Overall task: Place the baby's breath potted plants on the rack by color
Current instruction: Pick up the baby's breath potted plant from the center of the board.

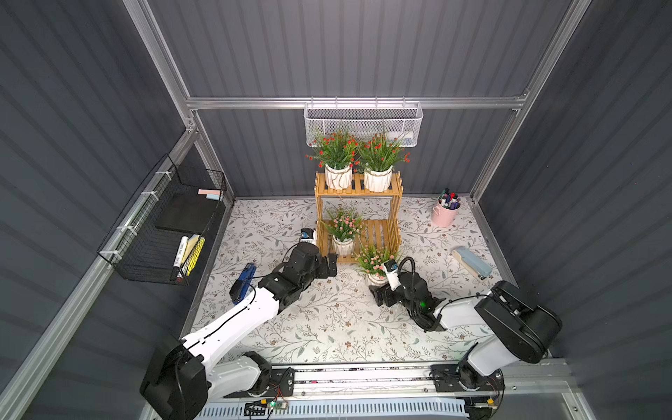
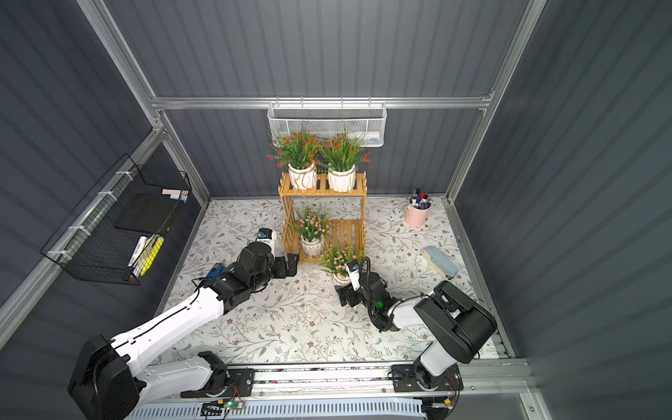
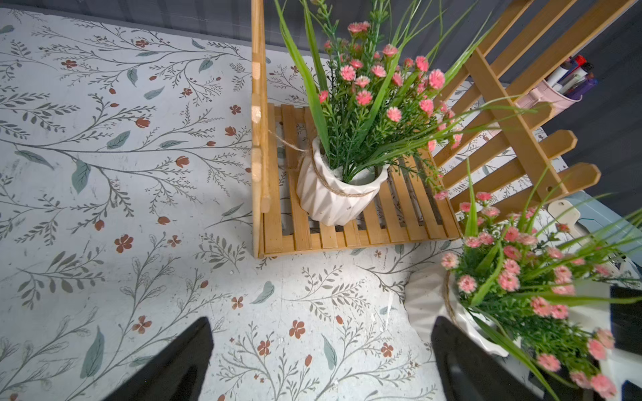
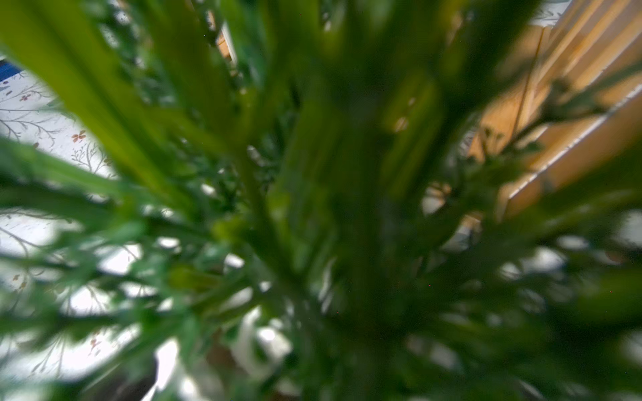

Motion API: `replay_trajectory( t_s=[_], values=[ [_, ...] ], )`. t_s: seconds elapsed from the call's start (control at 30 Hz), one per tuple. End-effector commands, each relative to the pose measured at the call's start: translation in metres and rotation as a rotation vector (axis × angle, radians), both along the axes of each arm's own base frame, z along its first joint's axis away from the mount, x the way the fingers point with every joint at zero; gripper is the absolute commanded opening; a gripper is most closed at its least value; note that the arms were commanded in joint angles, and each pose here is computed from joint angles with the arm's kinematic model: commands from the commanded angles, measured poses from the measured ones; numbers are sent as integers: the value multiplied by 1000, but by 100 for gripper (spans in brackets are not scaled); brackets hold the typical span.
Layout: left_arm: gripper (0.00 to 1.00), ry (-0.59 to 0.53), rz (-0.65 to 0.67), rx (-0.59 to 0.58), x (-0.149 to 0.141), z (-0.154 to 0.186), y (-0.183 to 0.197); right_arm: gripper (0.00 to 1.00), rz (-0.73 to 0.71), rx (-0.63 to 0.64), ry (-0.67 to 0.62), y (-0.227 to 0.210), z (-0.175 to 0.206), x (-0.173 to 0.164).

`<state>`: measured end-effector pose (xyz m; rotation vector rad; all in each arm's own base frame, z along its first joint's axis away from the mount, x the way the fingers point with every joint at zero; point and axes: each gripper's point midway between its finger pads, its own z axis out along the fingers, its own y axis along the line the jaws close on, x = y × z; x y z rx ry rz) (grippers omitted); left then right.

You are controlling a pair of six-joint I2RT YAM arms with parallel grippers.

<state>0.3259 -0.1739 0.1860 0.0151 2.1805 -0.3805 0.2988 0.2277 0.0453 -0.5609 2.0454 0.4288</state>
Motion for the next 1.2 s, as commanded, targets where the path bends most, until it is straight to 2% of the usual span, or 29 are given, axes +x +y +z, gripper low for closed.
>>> replay_trajectory(
  t_s=[0.0, 0.6, 0.77, 0.97, 1.17],
  values=[
    [99, -38, 22, -17, 0, 22, 5, 99, 18, 55, -70, 7, 18, 11],
    [99, -24, 31, -7, 3, 19, 4, 99, 102, 55, -120, 28, 15, 22],
    [99, -25, 36, -9, 2, 18, 5, 92, 137, 70, -138, 33, 20, 18],
    [99, -26, 40, -12, 1, 19, 7, 83, 103, 48, -144, 26, 23, 19],
    [99, -27, 39, -13, 0, 19, 7, 79, 112, 38, -152, 27, 26, 16]
  ],
)
